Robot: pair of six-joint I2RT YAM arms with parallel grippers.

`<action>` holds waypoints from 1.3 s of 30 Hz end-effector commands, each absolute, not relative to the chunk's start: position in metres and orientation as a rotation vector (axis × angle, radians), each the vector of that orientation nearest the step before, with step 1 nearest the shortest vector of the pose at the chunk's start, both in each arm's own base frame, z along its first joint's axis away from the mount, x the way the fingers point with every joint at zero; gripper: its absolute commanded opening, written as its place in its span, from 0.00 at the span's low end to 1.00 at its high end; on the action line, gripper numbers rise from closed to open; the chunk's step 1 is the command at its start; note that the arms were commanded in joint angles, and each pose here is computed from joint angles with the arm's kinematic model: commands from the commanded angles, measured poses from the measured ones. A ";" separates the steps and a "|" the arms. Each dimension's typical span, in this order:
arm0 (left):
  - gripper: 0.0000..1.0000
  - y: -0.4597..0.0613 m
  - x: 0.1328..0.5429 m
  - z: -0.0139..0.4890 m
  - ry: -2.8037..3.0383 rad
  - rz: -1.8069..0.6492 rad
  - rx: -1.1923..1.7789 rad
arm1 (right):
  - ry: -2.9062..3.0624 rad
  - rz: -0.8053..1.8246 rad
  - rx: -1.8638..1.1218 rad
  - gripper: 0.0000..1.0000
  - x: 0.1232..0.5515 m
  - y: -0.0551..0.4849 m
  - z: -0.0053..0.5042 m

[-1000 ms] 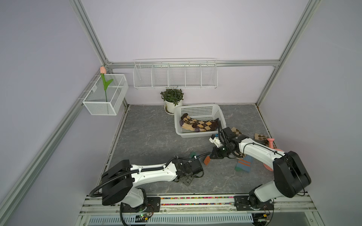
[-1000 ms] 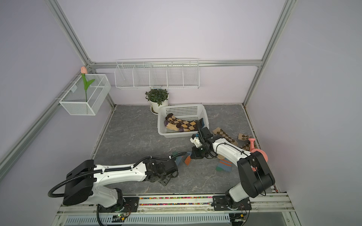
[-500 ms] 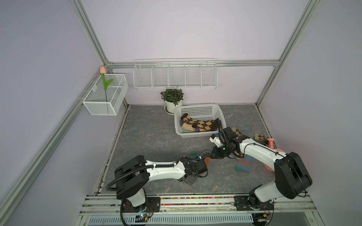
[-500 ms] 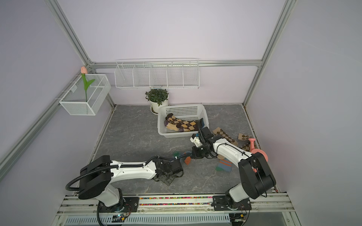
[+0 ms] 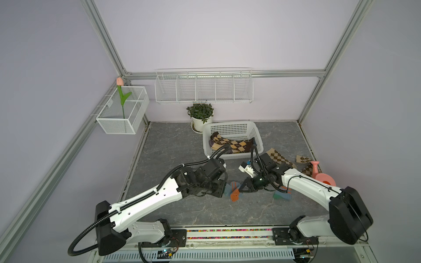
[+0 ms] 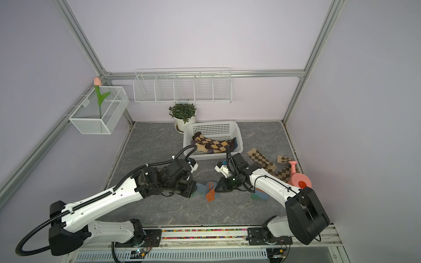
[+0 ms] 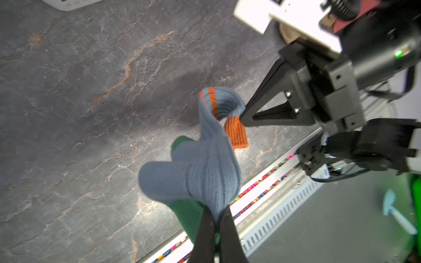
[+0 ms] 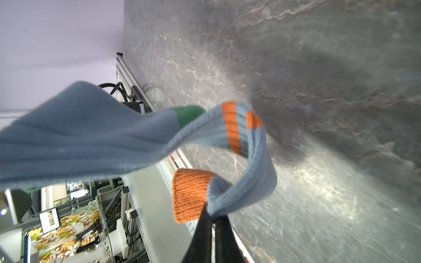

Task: Place the socks together as a pair
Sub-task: Flatten out the sock at the center of the board.

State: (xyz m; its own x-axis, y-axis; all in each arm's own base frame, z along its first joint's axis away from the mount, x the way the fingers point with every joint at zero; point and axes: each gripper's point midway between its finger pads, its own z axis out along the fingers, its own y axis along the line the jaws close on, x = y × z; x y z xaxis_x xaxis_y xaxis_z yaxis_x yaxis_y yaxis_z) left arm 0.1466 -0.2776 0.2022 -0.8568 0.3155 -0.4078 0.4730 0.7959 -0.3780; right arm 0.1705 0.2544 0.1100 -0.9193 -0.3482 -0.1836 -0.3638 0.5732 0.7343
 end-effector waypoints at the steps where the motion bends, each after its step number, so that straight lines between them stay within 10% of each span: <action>1: 0.00 -0.270 0.145 0.186 2.768 -0.754 0.578 | 2.730 1.414 -0.636 0.07 0.159 0.259 0.118; 13: 0.00 -0.258 0.192 0.116 2.956 -0.703 0.435 | 2.784 1.365 -0.574 0.07 0.173 0.255 0.096; 29: 0.00 -0.249 0.140 0.175 2.863 -1.068 0.374 | 2.617 1.673 -0.703 0.07 0.127 0.282 0.142; 39: 0.03 -0.249 0.209 0.122 2.925 -0.655 0.351 | 2.648 1.619 -0.391 0.14 0.188 0.256 0.101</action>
